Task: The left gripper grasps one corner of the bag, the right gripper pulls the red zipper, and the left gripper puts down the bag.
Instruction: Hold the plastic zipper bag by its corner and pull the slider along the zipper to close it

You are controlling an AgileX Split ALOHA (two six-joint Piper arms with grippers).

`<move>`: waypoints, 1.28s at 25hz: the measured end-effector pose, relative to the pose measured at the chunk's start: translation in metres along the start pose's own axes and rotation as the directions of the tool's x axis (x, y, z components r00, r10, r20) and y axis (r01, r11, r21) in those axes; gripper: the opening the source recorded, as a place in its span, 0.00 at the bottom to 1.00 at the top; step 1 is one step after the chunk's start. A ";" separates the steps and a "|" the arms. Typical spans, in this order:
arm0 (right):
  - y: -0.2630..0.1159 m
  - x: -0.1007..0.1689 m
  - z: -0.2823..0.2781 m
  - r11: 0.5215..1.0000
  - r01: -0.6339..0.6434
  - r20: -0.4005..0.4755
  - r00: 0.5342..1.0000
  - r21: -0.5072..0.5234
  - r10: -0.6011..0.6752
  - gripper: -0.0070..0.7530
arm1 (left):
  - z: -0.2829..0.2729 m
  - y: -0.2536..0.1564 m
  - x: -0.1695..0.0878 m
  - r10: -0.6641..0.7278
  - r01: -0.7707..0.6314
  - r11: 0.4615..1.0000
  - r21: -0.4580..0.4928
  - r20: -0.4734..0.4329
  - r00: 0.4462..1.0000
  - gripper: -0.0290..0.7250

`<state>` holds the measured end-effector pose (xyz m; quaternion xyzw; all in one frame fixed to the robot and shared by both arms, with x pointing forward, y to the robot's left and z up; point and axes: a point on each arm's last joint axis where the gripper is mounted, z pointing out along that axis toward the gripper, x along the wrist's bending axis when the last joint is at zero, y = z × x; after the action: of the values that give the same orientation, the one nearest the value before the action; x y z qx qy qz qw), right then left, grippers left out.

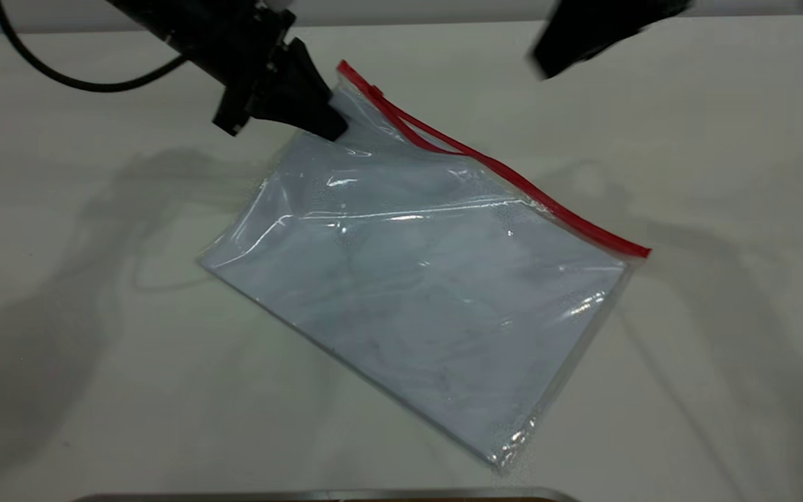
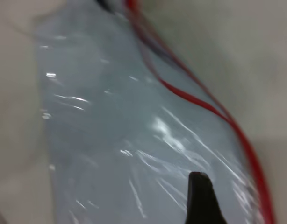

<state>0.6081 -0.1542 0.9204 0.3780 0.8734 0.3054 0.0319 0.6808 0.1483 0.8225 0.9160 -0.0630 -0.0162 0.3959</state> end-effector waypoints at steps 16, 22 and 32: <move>0.023 -0.007 0.077 0.992 0.050 -0.243 0.967 -0.119 -0.078 0.67 | 0.019 0.024 0.000 -0.011 0.009 0.998 -0.067 -0.025 1.000 0.11; 0.026 -0.013 0.081 0.990 0.024 -0.204 0.978 -0.138 -0.052 0.67 | 0.021 0.030 0.001 -0.033 0.029 0.994 -0.105 -0.040 0.999 0.11; 0.027 -0.014 0.082 0.989 0.015 -0.192 0.980 -0.144 -0.043 0.18 | 0.021 0.031 0.002 -0.045 0.039 0.992 -0.120 -0.046 0.998 0.11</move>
<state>0.6588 -0.1078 0.8668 0.3303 0.8539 0.4016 -0.0223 0.6776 0.1115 0.8308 0.8921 -0.0331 -0.0058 0.4506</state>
